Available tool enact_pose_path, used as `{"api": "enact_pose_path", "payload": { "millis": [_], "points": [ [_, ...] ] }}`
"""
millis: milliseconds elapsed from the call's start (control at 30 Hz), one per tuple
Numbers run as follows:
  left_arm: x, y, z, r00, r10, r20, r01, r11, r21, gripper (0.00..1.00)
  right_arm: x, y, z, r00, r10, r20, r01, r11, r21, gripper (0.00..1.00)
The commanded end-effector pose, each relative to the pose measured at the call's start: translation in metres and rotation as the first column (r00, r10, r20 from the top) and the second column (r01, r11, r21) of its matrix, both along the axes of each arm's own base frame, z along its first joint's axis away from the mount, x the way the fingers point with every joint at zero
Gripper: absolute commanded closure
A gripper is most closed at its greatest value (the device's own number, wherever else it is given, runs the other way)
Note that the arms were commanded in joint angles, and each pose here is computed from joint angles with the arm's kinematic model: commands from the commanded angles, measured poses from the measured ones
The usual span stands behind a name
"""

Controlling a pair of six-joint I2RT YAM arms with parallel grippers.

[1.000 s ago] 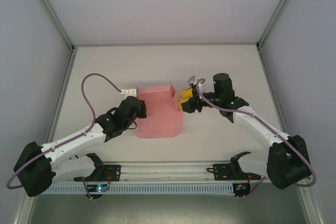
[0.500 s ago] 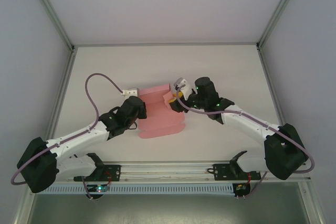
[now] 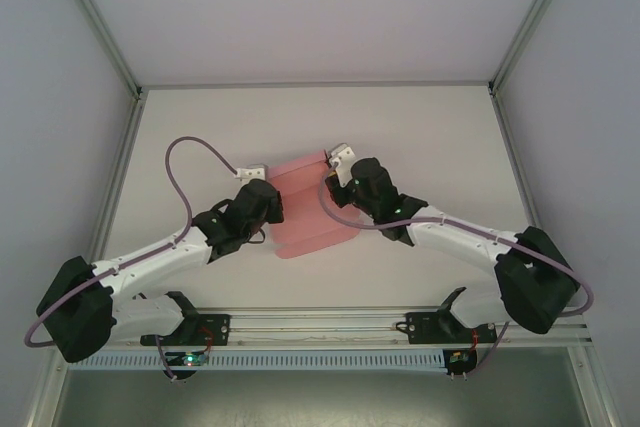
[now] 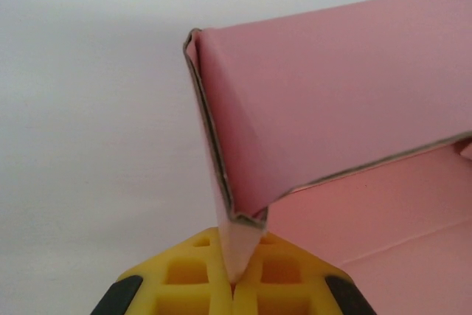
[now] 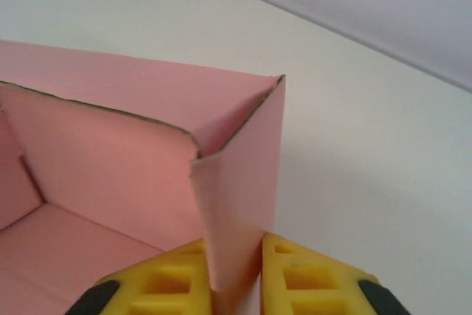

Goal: Assemble paper box

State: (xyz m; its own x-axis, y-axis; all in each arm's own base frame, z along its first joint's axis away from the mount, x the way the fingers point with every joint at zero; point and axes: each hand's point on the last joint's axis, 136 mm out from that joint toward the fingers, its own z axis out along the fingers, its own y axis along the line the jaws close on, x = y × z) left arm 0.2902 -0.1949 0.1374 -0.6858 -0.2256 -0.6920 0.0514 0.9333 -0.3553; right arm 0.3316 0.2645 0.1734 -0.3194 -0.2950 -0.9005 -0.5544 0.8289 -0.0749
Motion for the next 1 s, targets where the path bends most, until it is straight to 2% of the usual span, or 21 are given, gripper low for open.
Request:
{"api": "enact_pose_path", "payload": {
  "millis": [0, 133, 233, 400, 467, 567, 633, 700, 800, 867, 967],
  "points": [
    [0.003, 0.000, 0.004, 0.998, 0.052, -0.031, -0.052, 0.998, -0.019, 1.00, 0.031, -0.046, 0.009, 0.930, -0.342, 0.134, 0.352, 0.934, -0.063, 0.91],
    [0.000, 0.005, -0.007, 0.985, 0.130, -0.114, -0.131, 0.991, 0.000, 1.00, 0.043, -0.091, 0.001, 0.769, -0.596, 0.234, 0.636, 0.752, -0.174, 0.93],
    [-0.004, 0.009, -0.011, 0.973, 0.179, -0.148, -0.180, 0.984, 0.007, 1.00, 0.047, -0.112, 0.003, 0.672, -0.680, 0.294, 0.739, 0.645, -0.195, 0.90],
    [-0.008, 0.020, -0.017, 0.955, 0.248, -0.165, -0.245, 0.969, 0.034, 1.00, 0.051, -0.128, 0.011, 0.597, -0.717, 0.360, 0.802, 0.548, -0.237, 0.90],
    [-0.007, 0.019, -0.018, 0.955, 0.245, -0.165, -0.242, 0.970, 0.035, 1.00, 0.052, -0.124, 0.011, 0.619, -0.706, 0.345, 0.785, 0.577, -0.227, 0.91],
    [-0.005, 0.017, -0.017, 0.958, 0.238, -0.157, -0.236, 0.971, 0.036, 1.00, 0.055, -0.091, 0.005, 0.772, -0.595, 0.225, 0.629, 0.766, -0.133, 0.91],
    [-0.003, 0.016, -0.016, 0.960, 0.237, -0.152, -0.232, 0.972, 0.045, 1.00, 0.049, -0.051, 0.003, 0.903, -0.399, 0.160, 0.410, 0.911, -0.041, 0.90],
    [-0.002, 0.016, -0.015, 0.961, 0.234, -0.145, -0.229, 0.972, 0.051, 1.00, 0.034, -0.017, 0.007, 0.971, -0.198, 0.132, 0.193, 0.980, 0.043, 0.80],
    [-0.001, 0.017, -0.013, 0.964, 0.229, -0.132, -0.223, 0.973, 0.058, 1.00, 0.016, 0.002, 0.016, 0.992, -0.057, 0.114, 0.047, 0.995, 0.092, 0.72],
    [-0.001, 0.019, -0.010, 0.968, 0.225, -0.115, -0.219, 0.974, 0.059, 1.00, 0.007, 0.003, 0.023, 0.993, -0.022, 0.112, 0.010, 0.995, 0.103, 0.65],
    [0.001, 0.023, -0.005, 0.974, 0.212, -0.076, -0.205, 0.975, 0.082, 1.00, -0.011, -0.003, 0.037, 0.990, 0.028, 0.135, -0.045, 0.991, 0.124, 0.37]
  ]
}}
